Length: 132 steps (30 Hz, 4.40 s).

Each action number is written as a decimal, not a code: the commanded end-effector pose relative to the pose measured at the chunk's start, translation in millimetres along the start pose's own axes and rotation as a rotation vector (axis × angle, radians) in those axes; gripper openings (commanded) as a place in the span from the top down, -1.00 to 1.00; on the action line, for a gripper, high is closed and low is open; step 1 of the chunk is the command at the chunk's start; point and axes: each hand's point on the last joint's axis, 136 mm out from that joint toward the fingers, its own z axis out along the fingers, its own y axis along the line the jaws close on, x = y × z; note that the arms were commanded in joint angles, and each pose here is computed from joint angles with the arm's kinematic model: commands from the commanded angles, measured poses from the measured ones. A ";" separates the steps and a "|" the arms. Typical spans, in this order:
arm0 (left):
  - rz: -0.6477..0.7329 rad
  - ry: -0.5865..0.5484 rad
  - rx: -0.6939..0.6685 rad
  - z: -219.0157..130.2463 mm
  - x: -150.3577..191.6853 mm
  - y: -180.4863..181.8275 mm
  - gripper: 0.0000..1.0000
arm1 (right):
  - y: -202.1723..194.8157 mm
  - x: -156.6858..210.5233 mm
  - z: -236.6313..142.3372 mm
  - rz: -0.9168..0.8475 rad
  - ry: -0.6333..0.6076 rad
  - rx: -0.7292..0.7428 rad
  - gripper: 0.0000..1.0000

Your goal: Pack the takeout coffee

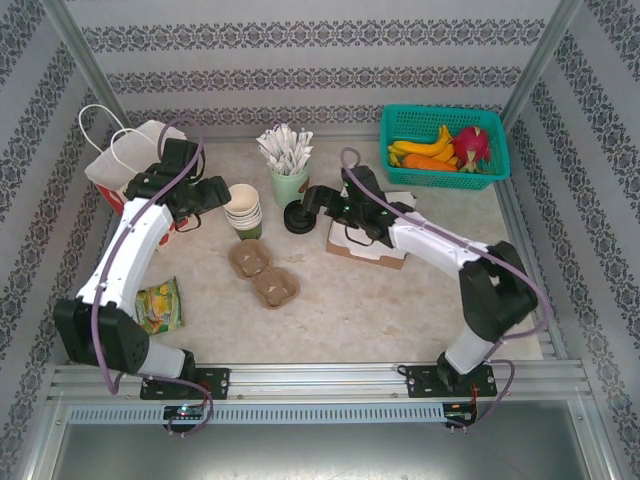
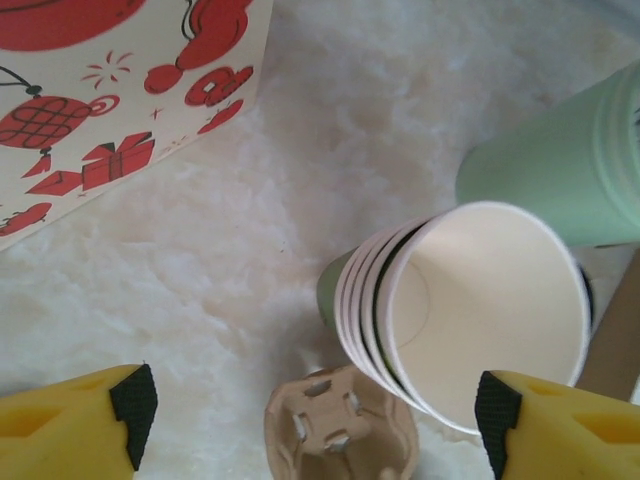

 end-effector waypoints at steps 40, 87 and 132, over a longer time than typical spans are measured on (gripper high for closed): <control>0.231 0.243 -0.065 48.1 16.1 -29.7 0.75 | -85.4 11.6 -1.9 0.016 0.003 0.486 -0.96; 0.249 0.022 -0.011 -43.5 -41.1 -30.4 1.00 | 42.3 -21.9 -85.8 -0.510 -0.253 -0.119 -0.96; 0.678 0.188 0.313 36.8 164.1 -165.2 1.00 | -52.5 -1.6 -117.5 -0.163 -0.227 -0.033 -0.96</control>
